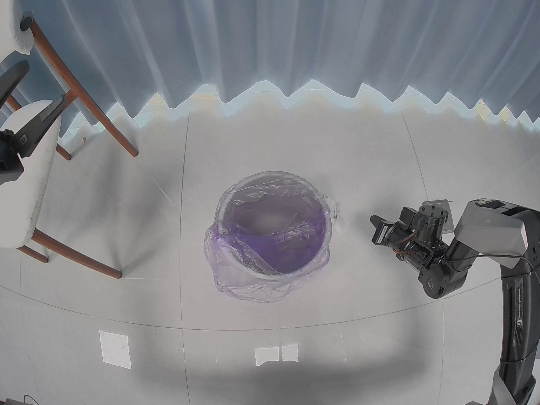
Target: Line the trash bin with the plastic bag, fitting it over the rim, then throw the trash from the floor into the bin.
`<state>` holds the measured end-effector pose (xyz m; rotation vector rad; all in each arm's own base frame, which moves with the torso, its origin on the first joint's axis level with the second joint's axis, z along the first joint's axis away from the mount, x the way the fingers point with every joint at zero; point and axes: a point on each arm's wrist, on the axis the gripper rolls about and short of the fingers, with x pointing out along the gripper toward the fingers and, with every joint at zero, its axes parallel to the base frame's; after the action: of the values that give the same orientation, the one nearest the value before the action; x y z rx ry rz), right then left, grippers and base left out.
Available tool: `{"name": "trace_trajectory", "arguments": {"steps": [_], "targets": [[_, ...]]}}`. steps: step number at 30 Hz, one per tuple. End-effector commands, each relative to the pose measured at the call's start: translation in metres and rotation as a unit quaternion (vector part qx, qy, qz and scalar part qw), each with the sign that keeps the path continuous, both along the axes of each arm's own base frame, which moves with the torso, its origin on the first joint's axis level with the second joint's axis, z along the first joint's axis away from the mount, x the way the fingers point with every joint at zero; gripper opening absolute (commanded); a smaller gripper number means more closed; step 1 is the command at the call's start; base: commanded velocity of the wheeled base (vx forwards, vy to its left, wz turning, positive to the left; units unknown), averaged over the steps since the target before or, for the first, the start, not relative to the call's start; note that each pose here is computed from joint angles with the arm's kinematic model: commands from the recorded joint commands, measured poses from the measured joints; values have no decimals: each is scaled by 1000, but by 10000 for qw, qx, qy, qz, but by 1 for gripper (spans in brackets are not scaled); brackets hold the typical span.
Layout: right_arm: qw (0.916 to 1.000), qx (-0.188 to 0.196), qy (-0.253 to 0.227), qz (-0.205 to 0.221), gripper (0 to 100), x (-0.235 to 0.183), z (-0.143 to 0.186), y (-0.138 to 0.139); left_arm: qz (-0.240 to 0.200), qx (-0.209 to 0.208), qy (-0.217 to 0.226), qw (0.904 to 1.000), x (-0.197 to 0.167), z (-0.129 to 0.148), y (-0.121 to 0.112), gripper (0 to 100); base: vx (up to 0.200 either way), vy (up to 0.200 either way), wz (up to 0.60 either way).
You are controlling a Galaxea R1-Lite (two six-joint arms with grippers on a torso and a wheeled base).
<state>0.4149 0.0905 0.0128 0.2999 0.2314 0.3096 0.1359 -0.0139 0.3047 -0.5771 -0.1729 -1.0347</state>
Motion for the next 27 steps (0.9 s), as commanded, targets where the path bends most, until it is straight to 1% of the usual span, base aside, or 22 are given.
{"name": "trace_trajectory", "arguments": {"steps": [1,2,6,8,11,16,20,21,24,25,26,27], "targets": [[9981,-29,409,468,0,-22,-15,23,187,237,-109,9995,-7,2,11,100,0,0,0],[9963,-66,574,642,0,-29,-22,31,122,253,-110,9995,-8,2,10,100,0,0,0],[9908,-211,1009,877,0,-35,-42,50,-42,249,-123,9996,-12,1,5,100,0,0,0],[9896,-227,1029,975,0,-33,-48,59,-101,241,-113,9996,-12,1,4,100,0,0,0],[9898,-210,923,1061,0,-26,-53,70,-104,237,-107,9996,-12,1,4,100,0,0,0],[9910,-112,638,1173,0,-15,-48,84,-104,237,-107,9996,-12,1,4,100,0,0,0],[9902,-6,592,1267,0,-16,-42,93,-115,233,-109,9996,-13,0,4,100,0,0,0],[9887,153,544,1389,0,-17,-38,105,-130,233,-109,9996,-13,0,3,100,0,0,0],[9867,336,488,1511,0,-17,-32,121,-230,213,-106,9995,-13,0,0,100,0,0,0],[9867,336,488,1511,0,-17,-32,121,-230,213,-106,9995,-13,0,0,100,0,0,0],[9851,446,409,1607,0,-16,-29,132,-279,202,-114,9993,-13,0,-1,100,0,0,0],[9844,505,351,1650,0,-15,-26,138,-286,202,-114,9993,-13,0,-1,100,0,0,0]]}}
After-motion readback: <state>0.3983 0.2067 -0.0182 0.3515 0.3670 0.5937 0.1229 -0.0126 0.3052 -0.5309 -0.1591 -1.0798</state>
